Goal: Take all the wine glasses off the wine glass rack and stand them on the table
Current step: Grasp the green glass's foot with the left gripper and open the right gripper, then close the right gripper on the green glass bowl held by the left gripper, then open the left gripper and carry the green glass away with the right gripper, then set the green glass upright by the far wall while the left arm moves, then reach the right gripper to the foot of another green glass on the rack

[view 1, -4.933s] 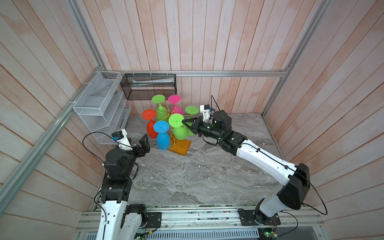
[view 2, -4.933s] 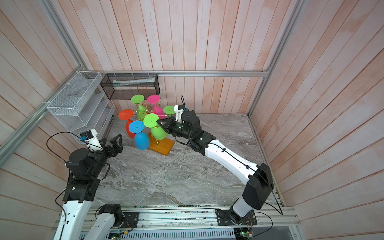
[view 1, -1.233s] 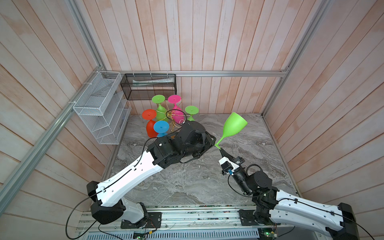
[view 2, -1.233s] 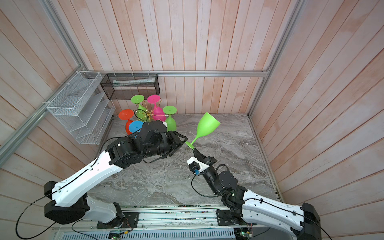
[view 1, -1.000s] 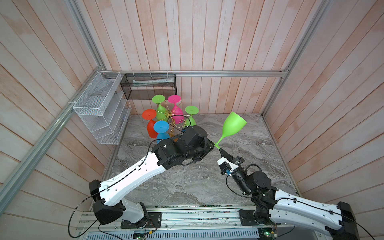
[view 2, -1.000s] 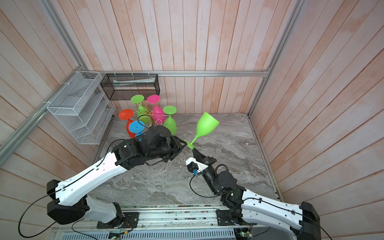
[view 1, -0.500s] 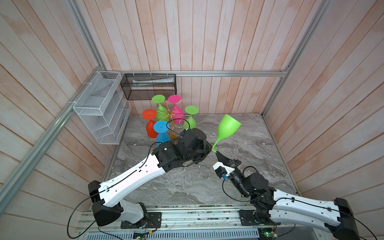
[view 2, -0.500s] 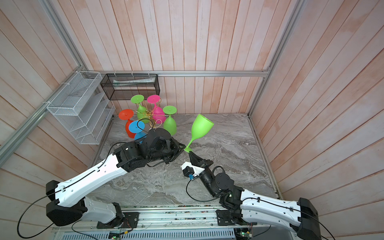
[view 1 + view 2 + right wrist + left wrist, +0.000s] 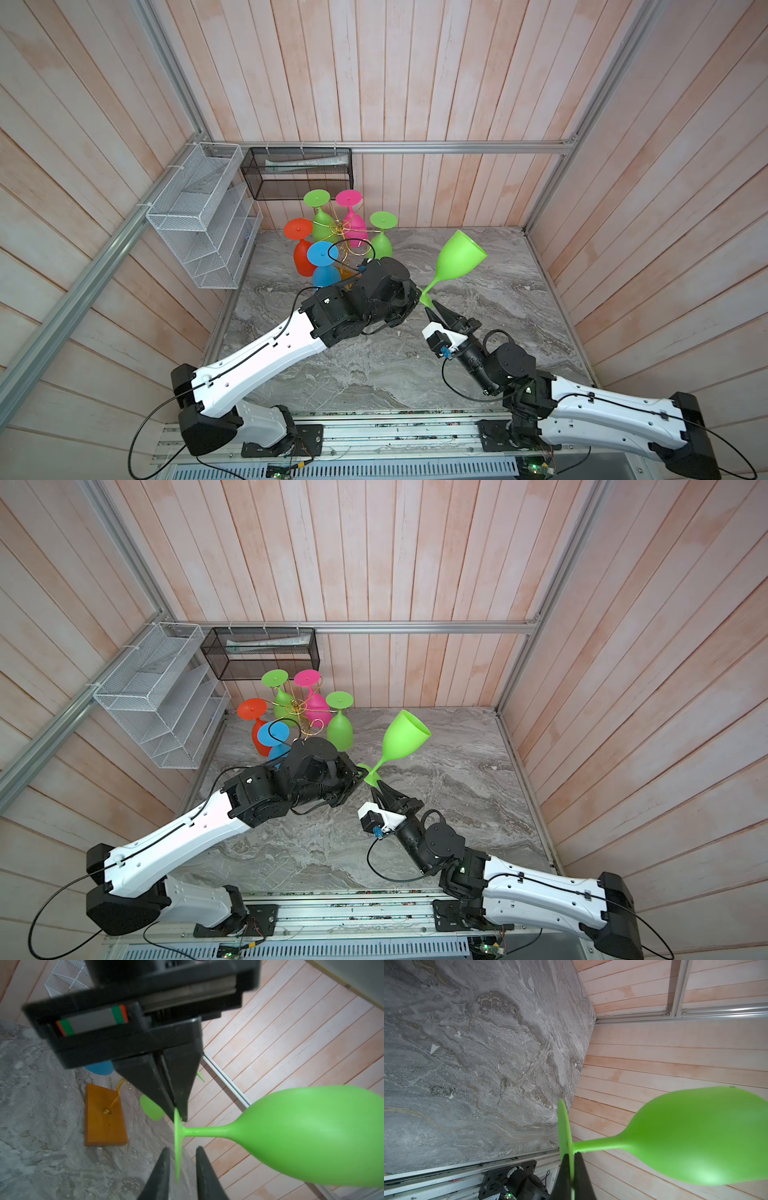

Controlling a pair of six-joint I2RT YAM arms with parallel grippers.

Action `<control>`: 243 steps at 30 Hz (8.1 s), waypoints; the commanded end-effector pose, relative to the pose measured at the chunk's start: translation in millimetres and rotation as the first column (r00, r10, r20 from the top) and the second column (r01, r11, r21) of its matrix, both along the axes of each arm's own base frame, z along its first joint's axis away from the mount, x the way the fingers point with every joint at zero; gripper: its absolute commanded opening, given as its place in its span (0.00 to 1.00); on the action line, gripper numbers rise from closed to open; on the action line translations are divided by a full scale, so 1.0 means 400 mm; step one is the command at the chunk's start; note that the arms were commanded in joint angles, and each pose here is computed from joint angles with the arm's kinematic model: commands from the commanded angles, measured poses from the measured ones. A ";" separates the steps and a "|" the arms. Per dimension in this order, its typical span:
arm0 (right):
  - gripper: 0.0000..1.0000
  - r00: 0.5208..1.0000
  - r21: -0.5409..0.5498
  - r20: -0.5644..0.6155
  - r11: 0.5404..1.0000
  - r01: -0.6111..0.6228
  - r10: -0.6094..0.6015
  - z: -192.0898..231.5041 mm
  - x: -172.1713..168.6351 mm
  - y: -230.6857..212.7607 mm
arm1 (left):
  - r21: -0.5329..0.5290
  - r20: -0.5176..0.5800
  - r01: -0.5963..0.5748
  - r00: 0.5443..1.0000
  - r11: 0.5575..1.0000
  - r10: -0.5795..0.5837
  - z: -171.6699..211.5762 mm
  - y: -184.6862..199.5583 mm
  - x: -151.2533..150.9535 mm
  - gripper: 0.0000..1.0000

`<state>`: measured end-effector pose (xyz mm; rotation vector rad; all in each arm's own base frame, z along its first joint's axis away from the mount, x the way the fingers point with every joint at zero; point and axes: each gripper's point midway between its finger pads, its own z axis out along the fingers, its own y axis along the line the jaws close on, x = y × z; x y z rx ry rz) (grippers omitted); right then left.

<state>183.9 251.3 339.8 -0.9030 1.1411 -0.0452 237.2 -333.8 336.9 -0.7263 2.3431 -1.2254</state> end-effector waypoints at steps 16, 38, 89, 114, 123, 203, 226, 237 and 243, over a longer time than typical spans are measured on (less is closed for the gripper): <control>0.45 0.764 0.309 -0.610 0.951 -0.015 0.210 0.151 -0.096 -0.082 | 0.083 0.184 -0.036 0.983 0.996 0.020 -0.043 0.076 0.049 0.00; 0.39 0.625 0.364 -0.748 0.926 0.103 0.224 0.276 -0.013 -0.098 | 0.055 0.355 0.049 0.932 0.997 -0.065 -0.074 0.112 0.008 0.00; 0.40 0.442 0.359 -0.828 0.932 -0.055 0.345 0.220 0.052 0.006 | 0.041 0.424 0.038 0.904 0.998 -0.052 -0.063 0.159 0.028 0.00; 0.00 0.469 0.209 -0.879 0.954 0.213 0.087 0.152 0.217 -0.130 | 0.119 0.479 0.071 0.869 0.990 -0.120 -0.059 0.195 -0.009 0.84; 0.00 0.343 0.064 -0.930 0.862 0.503 -0.131 0.017 0.456 -0.297 | 0.256 0.536 0.121 0.808 0.959 -0.245 -0.077 0.217 -0.059 0.97; 0.54 0.603 0.747 -0.658 0.491 0.447 0.451 0.240 0.664 -0.160 | 0.629 0.710 0.032 0.384 0.777 -0.591 0.310 0.111 -0.034 0.99; 0.41 0.256 0.757 -0.563 0.366 0.542 0.786 0.114 0.733 0.166 | 0.774 0.619 -0.376 0.615 0.509 -0.488 0.308 0.481 0.125 0.99; 0.36 0.182 0.735 -0.570 0.398 0.548 0.801 0.071 0.739 0.217 | 0.788 0.599 -0.359 0.635 0.499 -0.488 0.280 0.495 0.144 1.00; 0.33 0.142 0.724 -0.579 0.425 0.544 0.803 0.053 0.727 0.235 | 0.786 0.600 -0.356 0.637 0.506 -0.484 0.278 0.501 0.149 0.99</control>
